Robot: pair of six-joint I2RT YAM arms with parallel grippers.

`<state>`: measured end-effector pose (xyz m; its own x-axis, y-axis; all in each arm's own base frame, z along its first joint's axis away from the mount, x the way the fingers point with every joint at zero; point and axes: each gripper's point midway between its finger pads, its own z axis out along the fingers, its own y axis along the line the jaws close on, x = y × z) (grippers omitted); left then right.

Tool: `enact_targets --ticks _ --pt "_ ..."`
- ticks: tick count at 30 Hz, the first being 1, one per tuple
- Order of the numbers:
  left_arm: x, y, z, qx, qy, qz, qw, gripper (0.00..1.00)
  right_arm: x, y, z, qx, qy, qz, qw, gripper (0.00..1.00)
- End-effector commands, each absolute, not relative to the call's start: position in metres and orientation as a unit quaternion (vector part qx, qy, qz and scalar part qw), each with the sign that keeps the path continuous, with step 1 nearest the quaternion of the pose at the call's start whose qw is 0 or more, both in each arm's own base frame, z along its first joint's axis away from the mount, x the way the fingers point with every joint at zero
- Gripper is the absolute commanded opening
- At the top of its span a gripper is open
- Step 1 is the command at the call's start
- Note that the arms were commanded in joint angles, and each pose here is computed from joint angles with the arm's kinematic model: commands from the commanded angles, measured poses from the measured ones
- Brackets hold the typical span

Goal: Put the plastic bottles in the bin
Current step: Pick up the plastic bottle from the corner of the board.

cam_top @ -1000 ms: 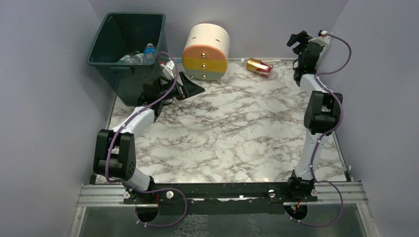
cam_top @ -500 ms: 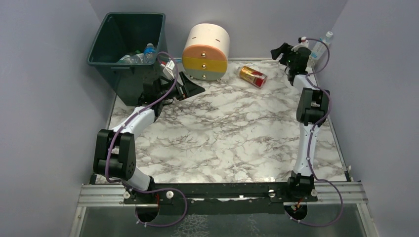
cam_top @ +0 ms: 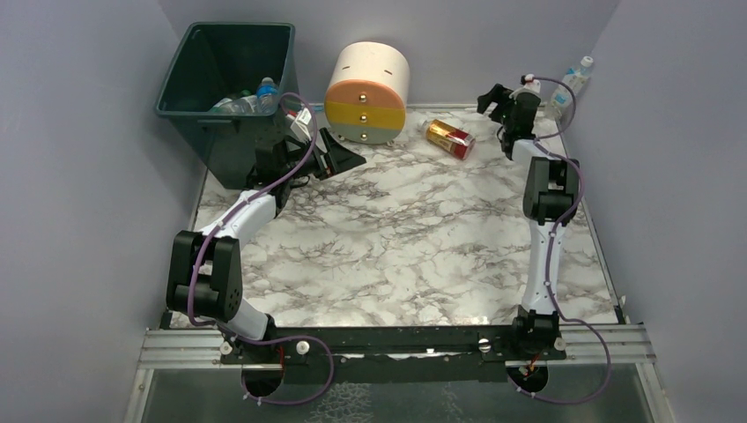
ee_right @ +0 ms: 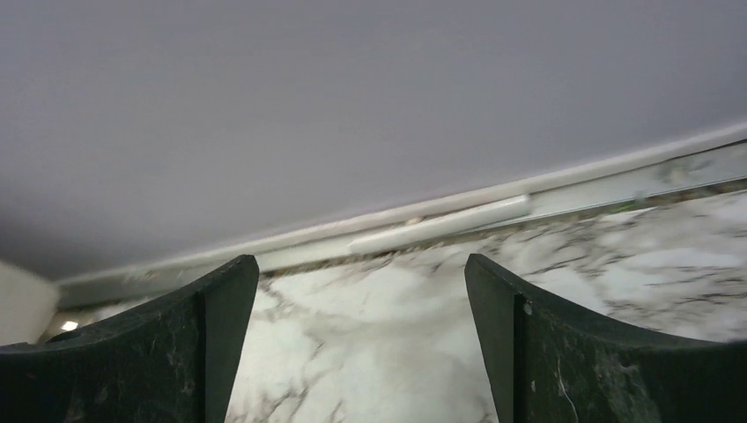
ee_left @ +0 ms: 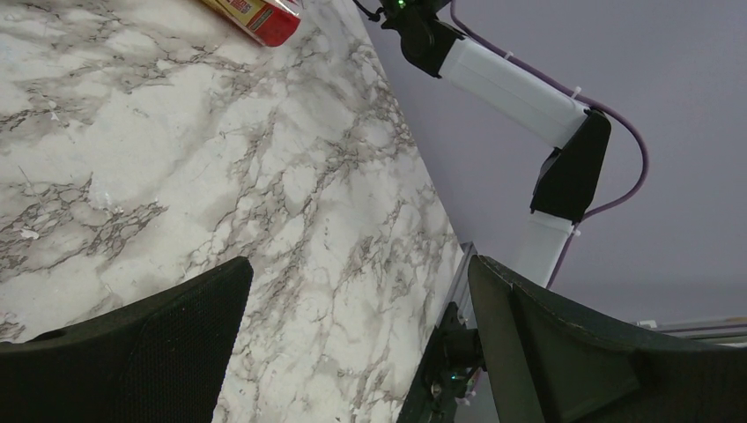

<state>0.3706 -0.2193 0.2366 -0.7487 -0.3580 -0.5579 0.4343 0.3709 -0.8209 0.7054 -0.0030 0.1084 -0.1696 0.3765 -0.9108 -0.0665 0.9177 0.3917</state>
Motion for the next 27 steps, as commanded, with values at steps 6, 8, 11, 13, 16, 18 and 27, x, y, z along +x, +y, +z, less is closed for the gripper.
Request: enact_targets --ticks 6,8,11,13,16,18,27 --pt "0.375 -0.217 0.225 0.019 0.756 -0.545 0.362 0.99 0.723 -0.122 0.237 0.231 0.584 0.041 0.777 0.94" --pt "0.376 -0.217 0.222 0.018 0.759 -0.541 0.362 0.99 0.720 -0.130 0.255 0.232 0.566 0.053 0.789 0.94" --pt "0.378 -0.216 0.220 0.017 0.761 -0.539 0.361 0.99 0.715 -0.156 0.274 0.254 0.539 0.040 0.802 0.95" --pt "0.378 -0.216 0.216 0.014 0.764 -0.537 0.358 0.99 0.715 -0.178 0.279 0.268 0.526 0.036 0.806 0.96" --pt "0.378 -0.215 0.210 0.011 0.767 -0.533 0.356 0.99 0.721 -0.204 0.271 0.284 0.515 0.022 0.808 0.96" --pt "0.379 -0.215 0.206 0.009 0.770 -0.531 0.354 0.99 0.726 -0.223 0.267 0.291 0.504 0.011 0.813 0.95" --pt "0.383 -0.216 0.191 0.006 0.782 -0.520 0.344 0.99 0.723 -0.281 0.212 0.325 0.500 -0.003 0.803 0.91"
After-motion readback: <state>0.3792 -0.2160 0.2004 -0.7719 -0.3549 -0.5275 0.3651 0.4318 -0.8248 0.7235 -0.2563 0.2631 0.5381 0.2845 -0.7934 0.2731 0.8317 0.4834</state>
